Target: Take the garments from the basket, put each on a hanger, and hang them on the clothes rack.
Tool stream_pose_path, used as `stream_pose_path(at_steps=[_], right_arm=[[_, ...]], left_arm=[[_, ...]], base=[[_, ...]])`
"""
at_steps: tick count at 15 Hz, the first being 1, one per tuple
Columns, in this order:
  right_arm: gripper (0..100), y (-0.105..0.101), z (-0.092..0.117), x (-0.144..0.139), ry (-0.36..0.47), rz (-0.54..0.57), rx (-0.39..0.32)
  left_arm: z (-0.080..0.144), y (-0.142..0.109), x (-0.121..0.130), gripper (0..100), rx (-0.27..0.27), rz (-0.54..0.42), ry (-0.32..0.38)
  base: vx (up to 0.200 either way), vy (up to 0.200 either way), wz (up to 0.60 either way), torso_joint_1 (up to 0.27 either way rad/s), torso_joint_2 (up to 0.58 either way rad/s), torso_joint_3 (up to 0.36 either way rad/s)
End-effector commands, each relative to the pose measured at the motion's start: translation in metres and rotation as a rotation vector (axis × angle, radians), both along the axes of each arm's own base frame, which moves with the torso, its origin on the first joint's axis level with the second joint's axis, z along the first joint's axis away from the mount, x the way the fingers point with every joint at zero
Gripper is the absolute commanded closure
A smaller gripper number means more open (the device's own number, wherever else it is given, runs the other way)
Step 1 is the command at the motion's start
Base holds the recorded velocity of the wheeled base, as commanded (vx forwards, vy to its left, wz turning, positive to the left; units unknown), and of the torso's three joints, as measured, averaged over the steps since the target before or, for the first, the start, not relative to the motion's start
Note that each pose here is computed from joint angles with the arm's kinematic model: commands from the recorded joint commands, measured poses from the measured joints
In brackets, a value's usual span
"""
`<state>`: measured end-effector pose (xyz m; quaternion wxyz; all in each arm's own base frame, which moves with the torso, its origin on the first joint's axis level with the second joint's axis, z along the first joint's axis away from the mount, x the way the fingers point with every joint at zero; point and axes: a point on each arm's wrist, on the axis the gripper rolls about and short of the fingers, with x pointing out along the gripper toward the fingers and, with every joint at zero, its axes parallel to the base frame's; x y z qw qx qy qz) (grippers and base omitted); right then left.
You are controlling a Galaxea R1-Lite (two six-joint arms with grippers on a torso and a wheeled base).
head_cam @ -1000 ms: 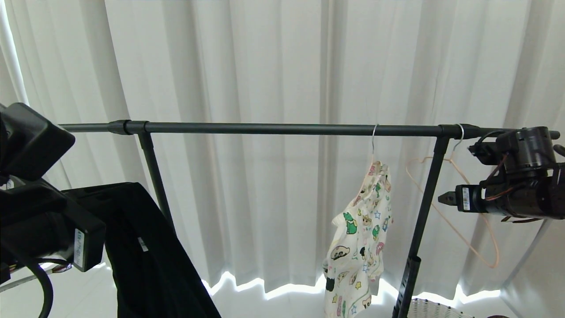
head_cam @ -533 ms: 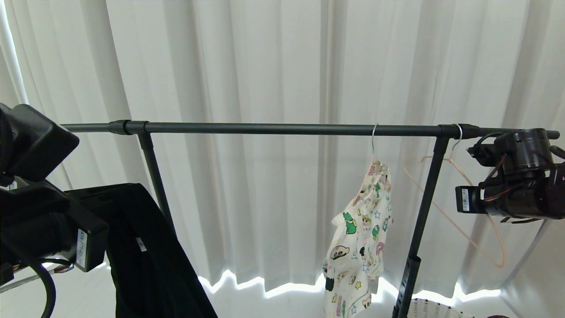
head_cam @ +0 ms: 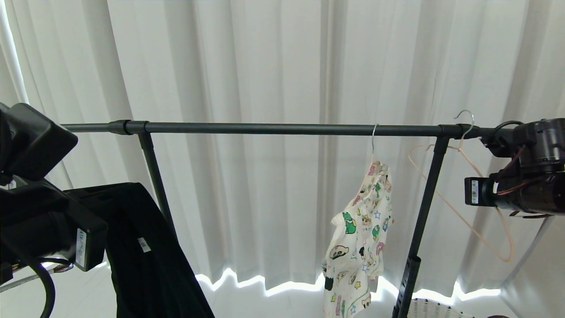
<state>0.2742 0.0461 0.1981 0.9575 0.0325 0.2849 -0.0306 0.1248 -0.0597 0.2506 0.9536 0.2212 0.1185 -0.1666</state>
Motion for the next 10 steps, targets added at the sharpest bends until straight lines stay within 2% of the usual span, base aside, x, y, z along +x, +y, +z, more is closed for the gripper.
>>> stream_pose_path(at_steps=[1, 5, 10], right_arm=[[100, -0.002, 0.011, -0.010, -0.036, 0.001, 0.007], [100, -0.006, 0.014, -0.030, -0.051, 0.001, 0.000], [100, -0.009, 0.017, -0.054, -0.074, 0.006, 0.001]], left_arm=[[0.000, 0.000, 0.000, 100, -0.003, 0.000, -0.004], [0.001, 0.000, 0.001, 100, -0.005, 0.001, -0.011], [0.001, 0.000, 0.001, 100, -0.005, 0.001, -0.011]], base=[[0.000, 0.000, 0.00, 0.000, 0.00, 0.000], [0.000, 0.000, 0.00, 0.000, 0.00, 0.000], [-0.200, 0.000, 0.00, 0.003, 0.00, 0.000]])
